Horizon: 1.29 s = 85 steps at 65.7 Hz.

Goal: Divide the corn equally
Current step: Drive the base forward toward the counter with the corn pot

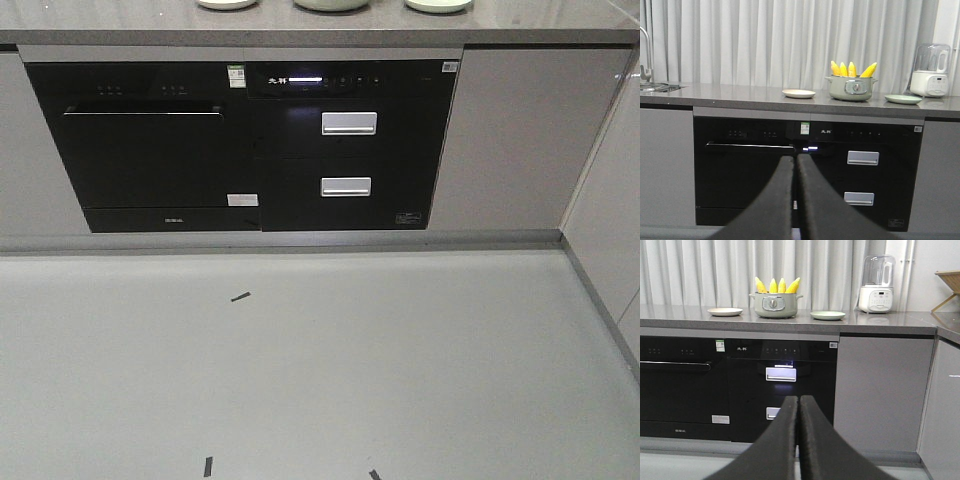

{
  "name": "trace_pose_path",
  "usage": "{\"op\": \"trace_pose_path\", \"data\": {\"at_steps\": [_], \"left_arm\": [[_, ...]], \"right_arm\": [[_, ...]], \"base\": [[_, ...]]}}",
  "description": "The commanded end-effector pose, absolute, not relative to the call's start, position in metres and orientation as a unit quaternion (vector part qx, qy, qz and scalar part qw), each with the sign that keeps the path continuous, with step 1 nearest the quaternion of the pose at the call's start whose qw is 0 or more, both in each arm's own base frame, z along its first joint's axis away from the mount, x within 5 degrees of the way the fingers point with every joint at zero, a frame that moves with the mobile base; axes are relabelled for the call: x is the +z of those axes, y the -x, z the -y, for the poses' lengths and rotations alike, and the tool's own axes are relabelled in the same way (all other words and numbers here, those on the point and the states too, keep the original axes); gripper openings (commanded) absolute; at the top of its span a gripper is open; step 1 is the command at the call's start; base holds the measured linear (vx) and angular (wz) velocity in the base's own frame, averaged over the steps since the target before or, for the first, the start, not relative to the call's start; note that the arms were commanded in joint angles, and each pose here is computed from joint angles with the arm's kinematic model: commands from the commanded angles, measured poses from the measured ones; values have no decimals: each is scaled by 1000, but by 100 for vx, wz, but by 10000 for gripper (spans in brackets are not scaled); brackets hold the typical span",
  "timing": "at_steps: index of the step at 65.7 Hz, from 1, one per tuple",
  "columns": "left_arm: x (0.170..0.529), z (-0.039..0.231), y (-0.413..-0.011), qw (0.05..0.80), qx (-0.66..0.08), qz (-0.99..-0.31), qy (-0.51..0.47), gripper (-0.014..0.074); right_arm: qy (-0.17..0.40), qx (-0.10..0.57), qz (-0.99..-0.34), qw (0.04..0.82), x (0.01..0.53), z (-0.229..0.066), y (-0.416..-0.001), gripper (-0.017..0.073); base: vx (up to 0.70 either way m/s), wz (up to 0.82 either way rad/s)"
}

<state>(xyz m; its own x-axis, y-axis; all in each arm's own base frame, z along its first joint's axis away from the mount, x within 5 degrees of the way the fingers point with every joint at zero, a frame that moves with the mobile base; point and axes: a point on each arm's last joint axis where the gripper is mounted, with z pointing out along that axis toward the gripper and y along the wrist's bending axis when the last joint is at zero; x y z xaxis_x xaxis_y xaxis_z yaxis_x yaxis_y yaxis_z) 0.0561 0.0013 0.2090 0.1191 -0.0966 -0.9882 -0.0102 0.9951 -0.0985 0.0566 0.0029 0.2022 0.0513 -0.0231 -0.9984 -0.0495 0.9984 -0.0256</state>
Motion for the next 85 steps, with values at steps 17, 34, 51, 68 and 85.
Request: {"op": "trace_pose_path", "data": {"at_steps": [17,34,51,68,85], "left_arm": [[211,-1,-55,769,-35,-636,41,-6],[211,-1,-55,769,-35,-636,41,-6],[211,-1,-55,769,-35,-636,41,-6],[211,-1,-55,769,-35,-636,41,-6],[211,-1,-55,769,-35,-636,41,-6]], "right_arm": [[30,3,-663,748,207,-3,-56,-6],[30,3,-663,748,207,-3,-56,-6],[30,3,-663,748,207,-3,-56,-6],[30,3,-663,748,207,-3,-56,-6],[30,3,-663,748,207,-3,-56,-6]], "base": [[14,2],[17,0],[18,0],[16,-2],[14,-1]]}}
